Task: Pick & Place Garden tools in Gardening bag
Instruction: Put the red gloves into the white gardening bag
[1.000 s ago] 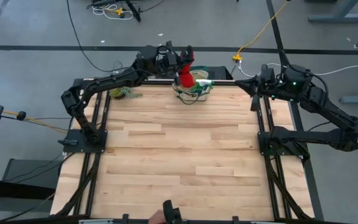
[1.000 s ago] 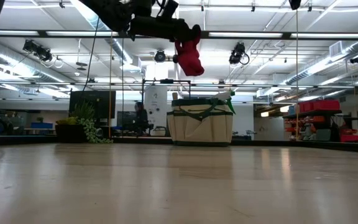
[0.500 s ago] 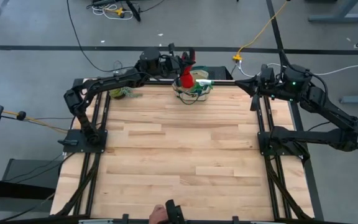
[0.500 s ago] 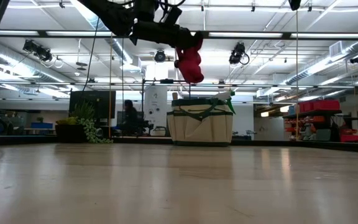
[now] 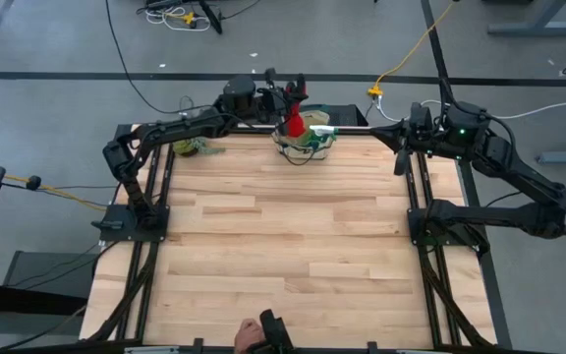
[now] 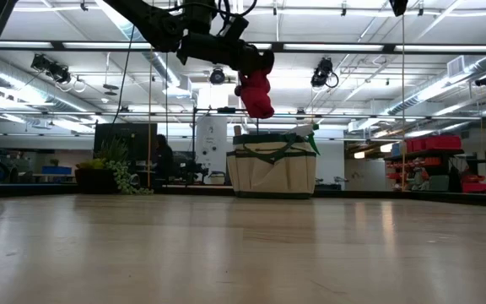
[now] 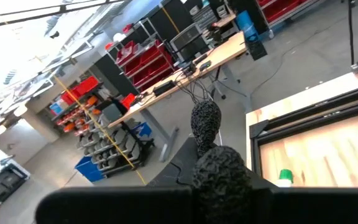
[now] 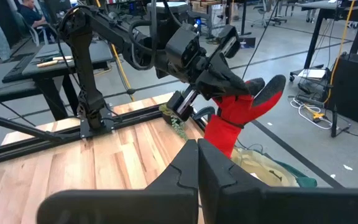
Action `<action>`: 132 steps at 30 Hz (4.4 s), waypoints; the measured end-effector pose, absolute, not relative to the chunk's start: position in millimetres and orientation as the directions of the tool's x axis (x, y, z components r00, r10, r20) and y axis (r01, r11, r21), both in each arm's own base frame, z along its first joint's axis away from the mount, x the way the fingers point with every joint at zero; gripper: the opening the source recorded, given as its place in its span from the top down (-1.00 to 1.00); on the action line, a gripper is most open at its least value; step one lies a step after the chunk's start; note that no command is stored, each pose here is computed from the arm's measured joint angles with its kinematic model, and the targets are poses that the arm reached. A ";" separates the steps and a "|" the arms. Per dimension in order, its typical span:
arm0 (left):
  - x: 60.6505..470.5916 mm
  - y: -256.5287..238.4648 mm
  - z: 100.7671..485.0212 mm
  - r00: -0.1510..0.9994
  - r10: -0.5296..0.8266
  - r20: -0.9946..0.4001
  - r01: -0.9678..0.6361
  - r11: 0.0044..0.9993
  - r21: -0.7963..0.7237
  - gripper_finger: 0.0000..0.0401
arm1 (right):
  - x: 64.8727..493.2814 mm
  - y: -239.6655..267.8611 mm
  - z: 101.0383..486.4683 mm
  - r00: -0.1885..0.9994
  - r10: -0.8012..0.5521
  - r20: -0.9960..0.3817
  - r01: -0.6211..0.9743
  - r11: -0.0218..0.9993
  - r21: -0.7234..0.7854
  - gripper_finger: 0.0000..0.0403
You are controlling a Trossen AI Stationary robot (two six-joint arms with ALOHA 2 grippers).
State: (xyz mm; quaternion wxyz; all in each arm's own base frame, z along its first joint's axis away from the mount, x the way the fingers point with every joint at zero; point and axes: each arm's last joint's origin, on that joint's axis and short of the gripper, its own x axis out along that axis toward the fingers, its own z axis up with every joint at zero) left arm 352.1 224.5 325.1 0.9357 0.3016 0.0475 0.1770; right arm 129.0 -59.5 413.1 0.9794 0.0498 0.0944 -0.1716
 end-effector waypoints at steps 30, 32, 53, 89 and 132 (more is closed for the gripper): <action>349.3 234.2 370.5 0.914 0.403 -0.051 -0.362 0.865 0.348 0.97 | 137.1 -63.4 409.5 0.918 -0.324 -0.230 0.347 0.936 0.065 1.00; 350.8 232.2 370.3 0.916 0.397 -0.052 -0.355 0.864 0.356 0.97 | 137.1 -63.4 409.5 0.918 -0.324 -0.230 0.347 0.936 0.065 1.00; 383.4 252.3 305.4 0.902 0.392 -0.182 -0.301 0.872 0.386 0.97 | 137.1 -63.4 409.5 0.917 -0.325 -0.229 0.347 0.936 0.063 1.00; 394.1 256.8 278.2 0.906 0.352 -0.234 -0.210 0.856 0.471 0.96 | 137.0 -64.3 409.4 0.908 -0.349 -0.231 0.371 0.927 0.059 1.00; 395.8 254.5 278.0 0.893 0.382 -0.238 -0.191 0.801 0.567 0.95 | 137.1 -64.3 409.4 0.908 -0.349 -0.231 0.371 0.927 0.059 1.00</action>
